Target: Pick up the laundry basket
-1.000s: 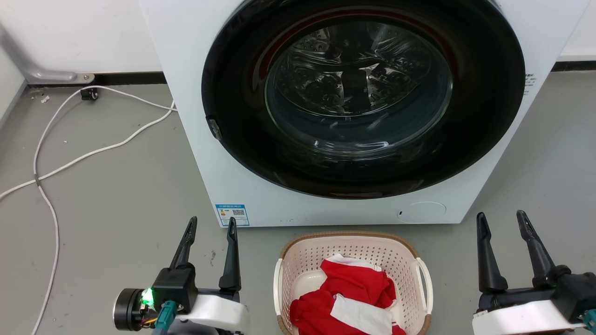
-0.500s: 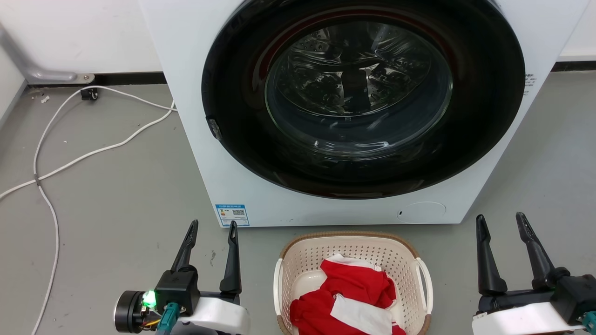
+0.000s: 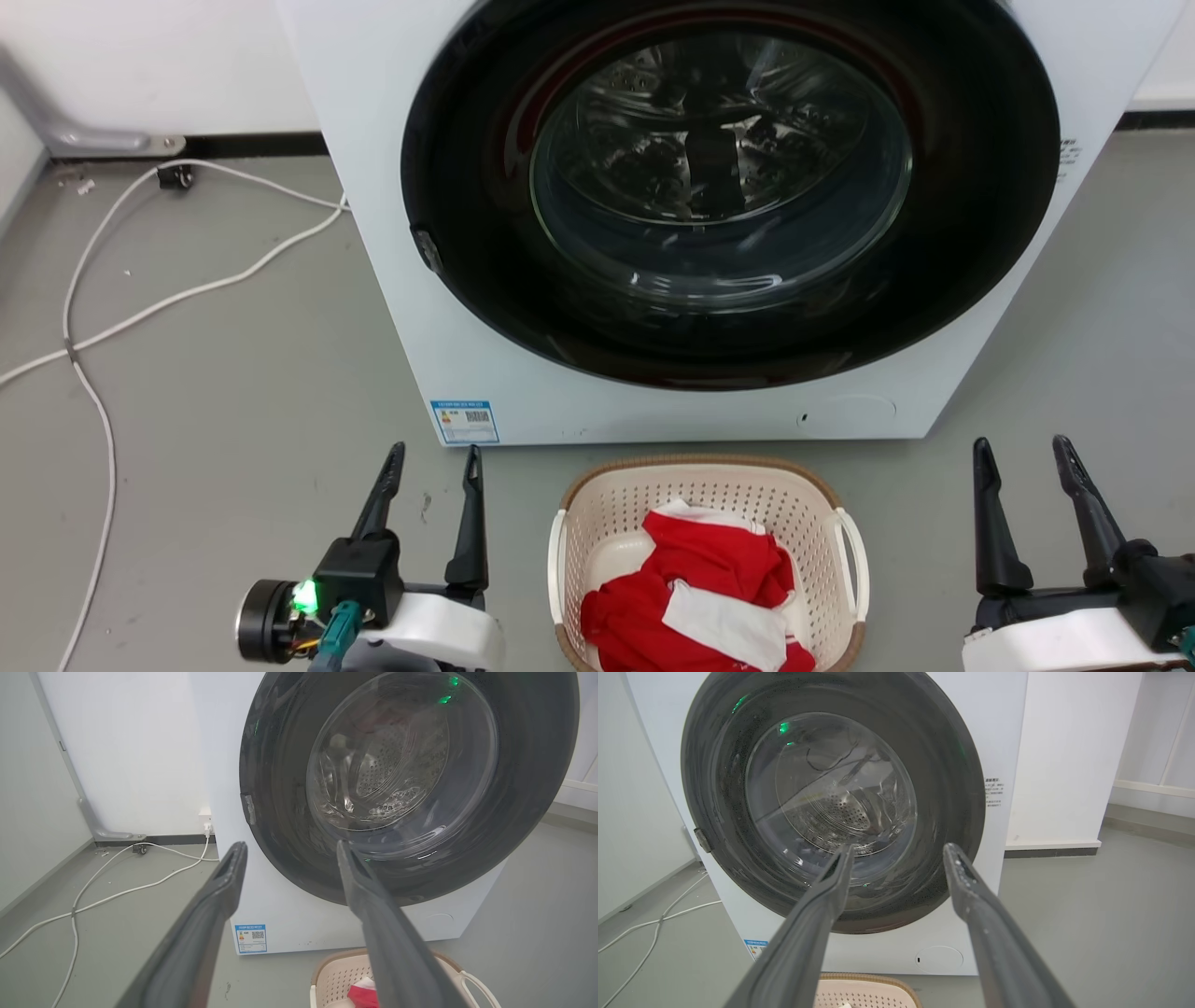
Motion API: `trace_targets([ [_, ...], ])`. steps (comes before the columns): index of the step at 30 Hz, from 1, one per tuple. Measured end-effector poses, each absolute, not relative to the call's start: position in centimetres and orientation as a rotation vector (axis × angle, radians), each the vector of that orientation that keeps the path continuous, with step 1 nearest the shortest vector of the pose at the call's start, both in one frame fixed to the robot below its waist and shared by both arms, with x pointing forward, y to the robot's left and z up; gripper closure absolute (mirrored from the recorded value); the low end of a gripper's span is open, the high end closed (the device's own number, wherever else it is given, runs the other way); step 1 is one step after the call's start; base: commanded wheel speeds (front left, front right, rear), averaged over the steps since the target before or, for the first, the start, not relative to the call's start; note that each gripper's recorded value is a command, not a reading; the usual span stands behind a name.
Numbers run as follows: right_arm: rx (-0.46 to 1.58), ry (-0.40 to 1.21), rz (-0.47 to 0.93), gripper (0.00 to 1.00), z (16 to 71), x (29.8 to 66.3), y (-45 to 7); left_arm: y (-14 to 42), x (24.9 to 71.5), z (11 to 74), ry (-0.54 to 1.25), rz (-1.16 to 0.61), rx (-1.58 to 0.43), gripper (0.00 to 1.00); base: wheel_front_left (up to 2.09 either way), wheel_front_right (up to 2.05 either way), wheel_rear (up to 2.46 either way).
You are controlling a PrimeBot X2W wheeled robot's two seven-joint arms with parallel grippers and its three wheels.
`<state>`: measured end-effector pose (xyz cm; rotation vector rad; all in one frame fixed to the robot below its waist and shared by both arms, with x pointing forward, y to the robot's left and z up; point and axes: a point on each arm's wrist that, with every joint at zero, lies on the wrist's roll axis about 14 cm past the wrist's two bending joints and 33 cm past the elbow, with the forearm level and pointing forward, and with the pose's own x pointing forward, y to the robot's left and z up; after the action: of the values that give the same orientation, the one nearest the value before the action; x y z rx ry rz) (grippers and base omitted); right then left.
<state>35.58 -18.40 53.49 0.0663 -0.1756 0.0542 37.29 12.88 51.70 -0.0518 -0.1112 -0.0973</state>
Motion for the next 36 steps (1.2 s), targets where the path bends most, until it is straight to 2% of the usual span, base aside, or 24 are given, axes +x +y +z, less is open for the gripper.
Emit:
trace_targets([
  [16, -0.076, 0.131, -0.020, 0.00, 43.6, 39.8, -21.6, 9.2, 43.0, 42.5, 0.159, -0.256, -0.052, 0.00, 0.00, 0.00, 0.00],
  [24, -0.119, 0.315, 0.024, 0.00, 36.7, 42.9, -20.9, 7.6, 45.3, 33.7, 0.407, -0.340, -0.031, 0.00, 0.00, 0.00, 0.00],
  [36, -0.162, 0.599, 0.081, 0.00, 26.1, 44.8, -20.6, 7.6, 46.2, 22.0, 0.737, -0.387, 0.008, 0.00, 0.00, 0.00, 0.00],
])
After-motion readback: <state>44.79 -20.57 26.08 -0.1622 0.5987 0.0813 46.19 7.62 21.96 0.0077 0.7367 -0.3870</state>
